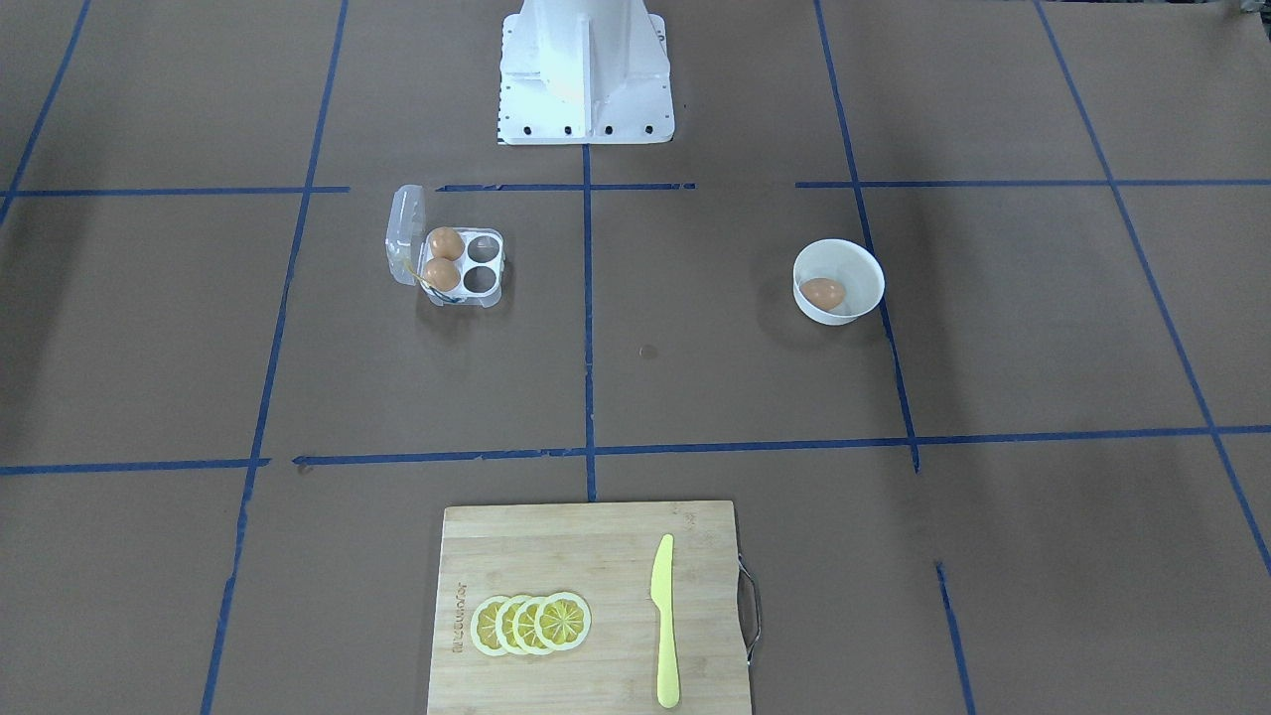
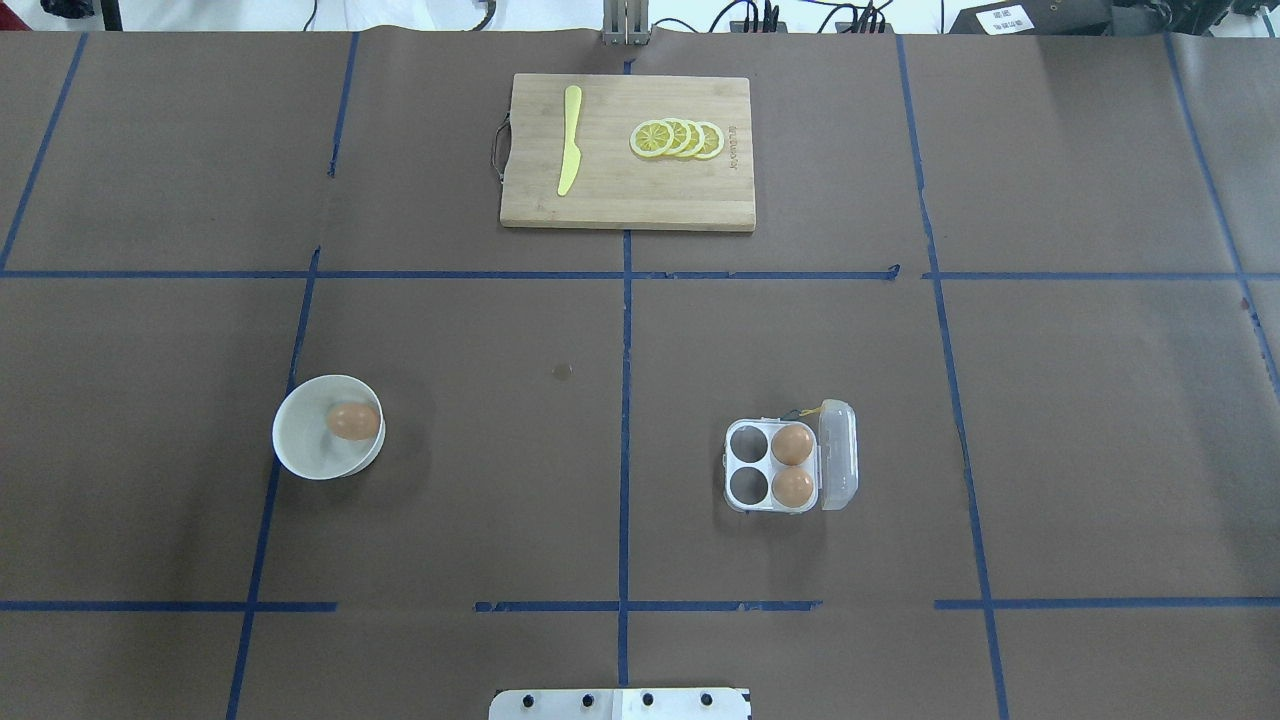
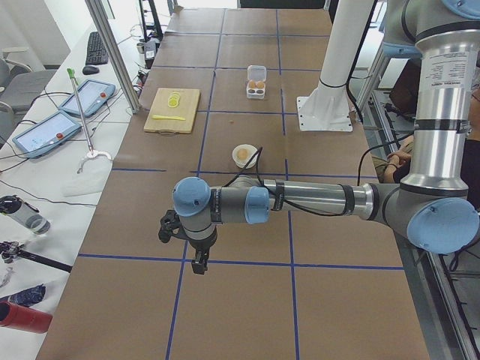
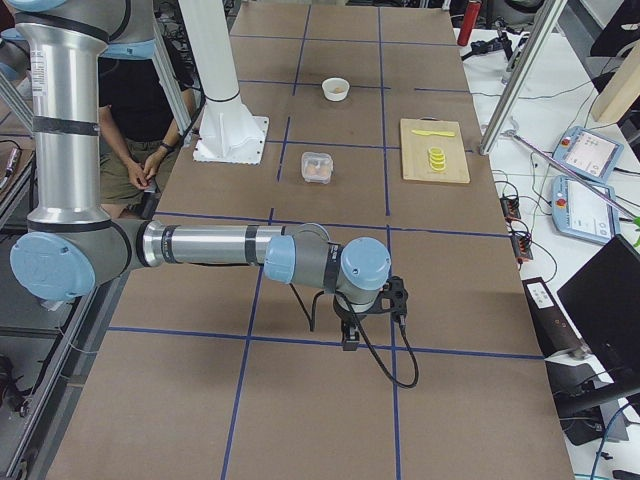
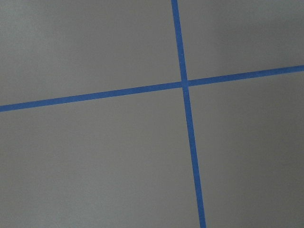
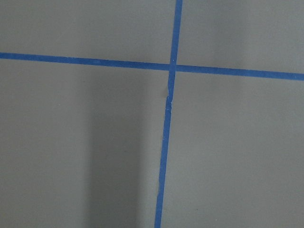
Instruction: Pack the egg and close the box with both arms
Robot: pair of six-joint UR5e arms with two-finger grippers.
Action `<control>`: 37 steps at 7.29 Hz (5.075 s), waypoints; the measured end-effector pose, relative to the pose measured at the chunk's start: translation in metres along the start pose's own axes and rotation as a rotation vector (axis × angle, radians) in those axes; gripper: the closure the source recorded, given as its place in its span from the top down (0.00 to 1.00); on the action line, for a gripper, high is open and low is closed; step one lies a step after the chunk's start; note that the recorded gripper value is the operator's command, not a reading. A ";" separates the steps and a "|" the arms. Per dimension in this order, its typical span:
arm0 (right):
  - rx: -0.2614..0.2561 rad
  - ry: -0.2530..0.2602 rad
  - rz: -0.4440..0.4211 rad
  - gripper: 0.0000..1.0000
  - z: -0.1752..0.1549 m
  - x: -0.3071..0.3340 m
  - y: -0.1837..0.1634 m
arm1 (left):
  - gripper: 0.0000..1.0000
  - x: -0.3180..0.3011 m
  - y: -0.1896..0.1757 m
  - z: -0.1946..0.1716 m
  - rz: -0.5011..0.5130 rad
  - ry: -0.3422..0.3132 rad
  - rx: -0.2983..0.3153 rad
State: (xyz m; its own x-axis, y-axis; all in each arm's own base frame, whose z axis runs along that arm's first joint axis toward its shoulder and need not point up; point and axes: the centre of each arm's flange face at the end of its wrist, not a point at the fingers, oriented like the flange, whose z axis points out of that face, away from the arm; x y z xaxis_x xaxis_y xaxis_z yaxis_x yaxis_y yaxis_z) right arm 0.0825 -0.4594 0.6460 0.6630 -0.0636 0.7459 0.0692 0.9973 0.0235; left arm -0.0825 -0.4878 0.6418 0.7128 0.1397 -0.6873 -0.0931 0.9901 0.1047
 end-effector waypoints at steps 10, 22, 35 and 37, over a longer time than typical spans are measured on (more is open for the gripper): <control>0.042 -0.023 0.014 1.00 -0.018 0.000 0.000 | 1.00 0.277 -0.106 -0.081 0.188 0.248 0.251; 0.047 -0.022 0.010 1.00 -0.020 -0.002 0.000 | 1.00 0.501 -0.007 0.090 -0.550 0.112 0.125; 0.044 -0.019 0.005 1.00 -0.019 0.000 -0.002 | 0.99 0.542 0.014 0.156 -0.491 0.039 0.064; 0.044 -0.019 0.004 1.00 -0.019 0.000 -0.002 | 0.87 0.545 0.013 0.158 -0.488 0.038 0.064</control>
State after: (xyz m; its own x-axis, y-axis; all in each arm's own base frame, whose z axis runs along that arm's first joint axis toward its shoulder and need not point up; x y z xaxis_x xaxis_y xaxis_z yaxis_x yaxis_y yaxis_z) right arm 0.0963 -0.4623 0.6335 0.6489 -0.0597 0.7585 0.0337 0.9982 0.0498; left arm 0.4146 -0.4004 0.3822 0.6365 -0.3388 -0.6929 0.2893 0.9376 -0.1928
